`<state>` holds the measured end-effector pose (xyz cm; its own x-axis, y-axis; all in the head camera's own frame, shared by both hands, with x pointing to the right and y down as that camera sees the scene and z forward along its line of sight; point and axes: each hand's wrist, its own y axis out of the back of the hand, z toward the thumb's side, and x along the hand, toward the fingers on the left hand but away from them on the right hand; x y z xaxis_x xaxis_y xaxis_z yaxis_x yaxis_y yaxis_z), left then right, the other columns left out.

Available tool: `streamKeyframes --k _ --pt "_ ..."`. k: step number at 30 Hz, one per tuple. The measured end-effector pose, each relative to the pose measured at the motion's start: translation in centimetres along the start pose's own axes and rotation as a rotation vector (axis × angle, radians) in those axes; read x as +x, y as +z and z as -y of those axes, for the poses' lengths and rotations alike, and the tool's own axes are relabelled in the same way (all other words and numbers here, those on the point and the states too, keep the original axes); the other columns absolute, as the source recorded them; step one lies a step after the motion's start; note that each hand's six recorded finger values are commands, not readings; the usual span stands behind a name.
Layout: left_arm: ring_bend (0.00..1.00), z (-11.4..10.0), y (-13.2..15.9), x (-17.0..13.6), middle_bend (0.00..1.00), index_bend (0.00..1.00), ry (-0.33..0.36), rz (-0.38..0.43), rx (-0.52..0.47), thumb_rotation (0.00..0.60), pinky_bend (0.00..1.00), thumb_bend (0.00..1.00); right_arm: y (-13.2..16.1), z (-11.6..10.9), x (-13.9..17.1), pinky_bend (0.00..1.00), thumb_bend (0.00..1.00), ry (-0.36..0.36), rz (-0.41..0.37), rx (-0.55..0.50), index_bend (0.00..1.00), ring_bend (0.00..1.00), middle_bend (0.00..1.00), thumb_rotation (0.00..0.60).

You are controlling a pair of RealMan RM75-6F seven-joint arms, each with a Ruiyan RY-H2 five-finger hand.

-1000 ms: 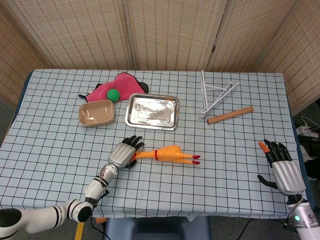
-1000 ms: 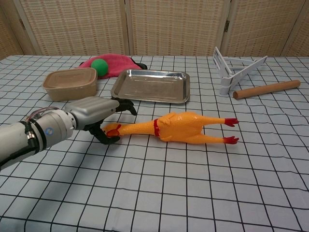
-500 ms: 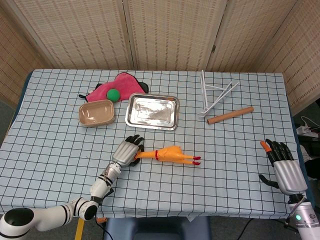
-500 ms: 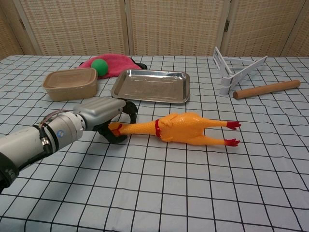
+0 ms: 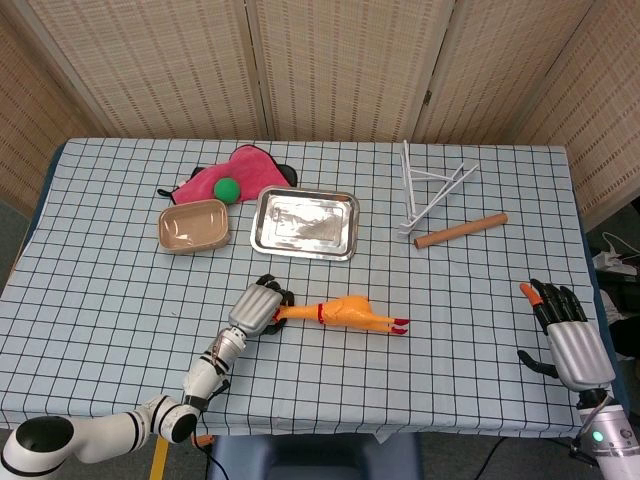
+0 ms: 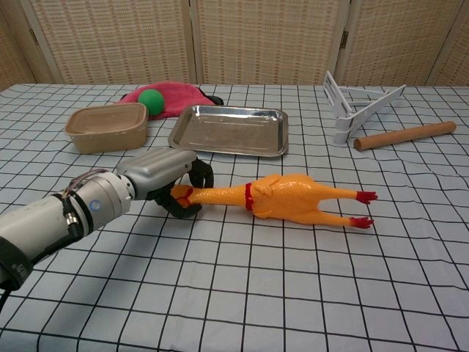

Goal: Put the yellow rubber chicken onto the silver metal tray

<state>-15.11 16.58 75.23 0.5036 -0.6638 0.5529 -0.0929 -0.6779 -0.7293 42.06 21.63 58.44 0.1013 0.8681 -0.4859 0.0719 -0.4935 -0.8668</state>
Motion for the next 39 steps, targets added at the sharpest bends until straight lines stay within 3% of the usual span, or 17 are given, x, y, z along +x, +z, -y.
streamKeyframes --k 8,17,22,29,39 --pt "0.45 -1.2 0.7 -0.9 0.68 0.87 0.065 0.049 -0.073 0.600 0.29 0.80 0.3 0.0 0.1 0.00 0.14 0.000 -0.009 -0.003 0.00 0.00 0.00 0.600" --pt "0.49 -2.5 1.5 -2.2 0.73 0.91 0.114 0.148 -0.267 0.600 0.33 0.82 0.6 0.1 0.2 0.00 0.14 0.008 -0.026 -0.009 0.00 0.00 0.00 0.600" --pt "0.50 -3.1 1.1 -2.9 0.74 0.92 0.108 0.168 -0.406 0.600 0.33 0.83 0.9 0.3 0.2 0.00 0.14 0.023 -0.039 -0.020 0.00 0.00 0.00 0.600" --pt "0.50 -3.4 0.2 -3.0 0.75 0.92 0.109 0.159 -0.437 0.600 0.33 0.83 1.0 0.4 0.2 0.00 0.14 0.023 -0.038 -0.018 0.00 0.00 0.00 0.600" --pt "0.50 -4.1 -0.2 -3.3 0.75 0.92 0.083 0.154 -0.587 0.600 0.33 0.83 2.0 0.7 -0.6 0.00 0.14 0.037 -0.066 -0.055 0.00 0.00 0.00 0.600"
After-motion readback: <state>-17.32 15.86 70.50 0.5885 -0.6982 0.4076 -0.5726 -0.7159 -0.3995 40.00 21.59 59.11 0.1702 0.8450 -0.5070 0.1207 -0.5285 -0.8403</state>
